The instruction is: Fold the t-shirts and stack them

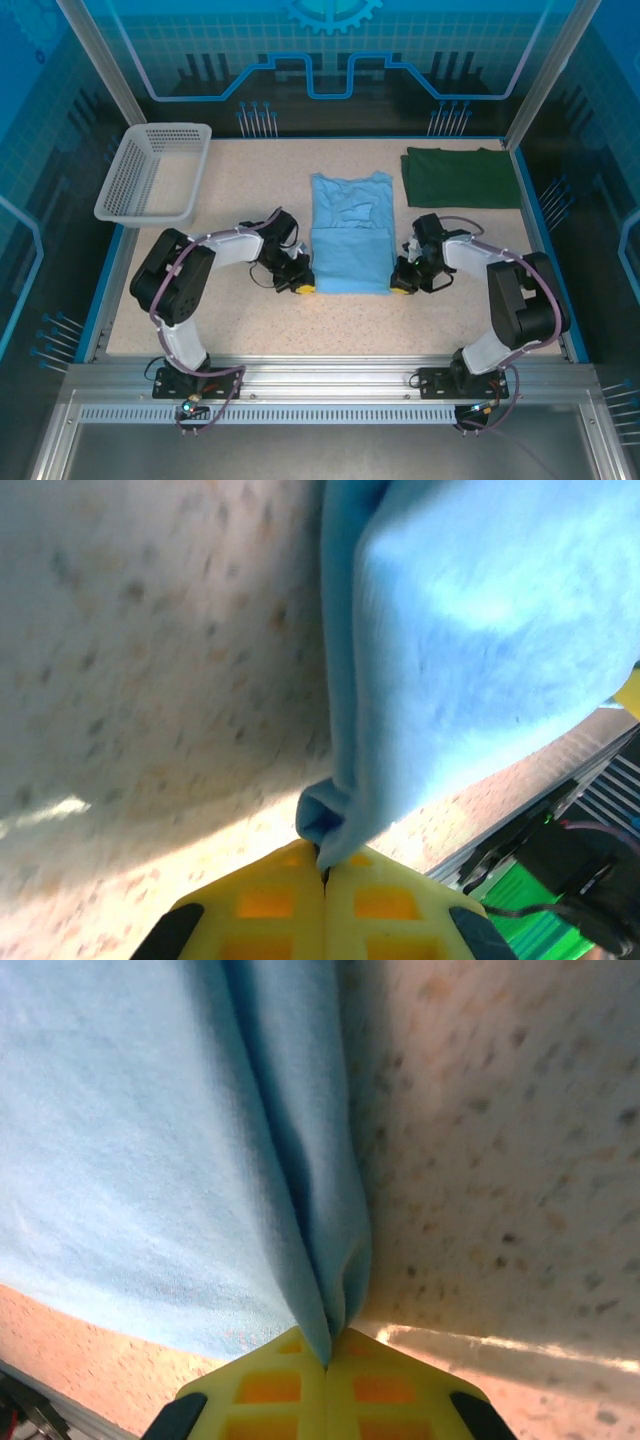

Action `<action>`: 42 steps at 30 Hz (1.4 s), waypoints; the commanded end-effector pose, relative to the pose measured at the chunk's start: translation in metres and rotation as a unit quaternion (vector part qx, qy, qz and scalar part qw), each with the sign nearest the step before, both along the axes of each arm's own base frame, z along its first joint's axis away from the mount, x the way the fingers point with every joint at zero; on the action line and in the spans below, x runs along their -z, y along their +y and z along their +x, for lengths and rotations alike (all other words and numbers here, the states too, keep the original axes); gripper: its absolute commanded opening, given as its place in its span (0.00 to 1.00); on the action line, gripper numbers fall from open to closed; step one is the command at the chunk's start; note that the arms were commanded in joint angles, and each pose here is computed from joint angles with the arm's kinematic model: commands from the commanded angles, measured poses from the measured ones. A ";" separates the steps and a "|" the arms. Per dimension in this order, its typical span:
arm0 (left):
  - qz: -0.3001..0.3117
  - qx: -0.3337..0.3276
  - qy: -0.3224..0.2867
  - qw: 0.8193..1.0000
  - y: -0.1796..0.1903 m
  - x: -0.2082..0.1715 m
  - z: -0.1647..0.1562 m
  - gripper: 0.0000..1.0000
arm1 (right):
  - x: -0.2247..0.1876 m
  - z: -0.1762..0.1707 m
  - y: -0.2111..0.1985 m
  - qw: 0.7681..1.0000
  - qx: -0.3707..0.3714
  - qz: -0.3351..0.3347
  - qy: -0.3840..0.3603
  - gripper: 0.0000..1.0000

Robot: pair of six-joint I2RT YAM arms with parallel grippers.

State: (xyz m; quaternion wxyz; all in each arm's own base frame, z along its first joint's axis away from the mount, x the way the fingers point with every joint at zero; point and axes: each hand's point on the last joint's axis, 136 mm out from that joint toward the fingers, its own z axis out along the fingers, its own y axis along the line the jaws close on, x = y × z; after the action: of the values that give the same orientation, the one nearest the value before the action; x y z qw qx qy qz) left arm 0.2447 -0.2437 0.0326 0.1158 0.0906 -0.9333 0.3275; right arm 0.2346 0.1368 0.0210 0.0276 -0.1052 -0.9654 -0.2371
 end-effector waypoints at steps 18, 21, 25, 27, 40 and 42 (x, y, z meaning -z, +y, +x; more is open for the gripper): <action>-0.095 0.020 0.004 0.995 0.012 -0.112 -0.095 0.00 | -0.084 -0.088 0.031 0.995 -0.069 0.066 -0.039 0.00; -0.102 0.000 -0.013 0.995 0.011 -0.123 -0.073 0.00 | -0.103 -0.064 0.033 0.994 -0.054 0.068 -0.060 0.00; -0.111 -0.040 -0.032 0.993 0.012 -0.131 -0.033 0.00 | -0.127 -0.021 0.037 0.994 -0.032 0.071 -0.080 0.00; -0.116 -0.052 -0.040 0.991 0.012 -0.135 -0.015 0.00 | -0.138 -0.001 0.041 0.993 -0.026 0.076 -0.086 0.00; -0.116 -0.139 -0.073 0.981 0.025 -0.131 0.102 0.00 | -0.143 0.134 0.055 0.993 0.038 0.092 -0.059 0.02; -0.118 -0.155 -0.070 0.978 0.029 -0.124 0.117 0.00 | -0.134 0.153 0.058 0.994 0.043 0.092 -0.045 0.05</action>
State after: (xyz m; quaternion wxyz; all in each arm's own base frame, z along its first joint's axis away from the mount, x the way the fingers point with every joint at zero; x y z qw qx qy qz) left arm 0.3430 -0.2180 0.1577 -0.0014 0.1537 -0.8815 0.4464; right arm 0.3717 0.1907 0.1576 -0.0376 -0.1174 -0.9398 -0.3187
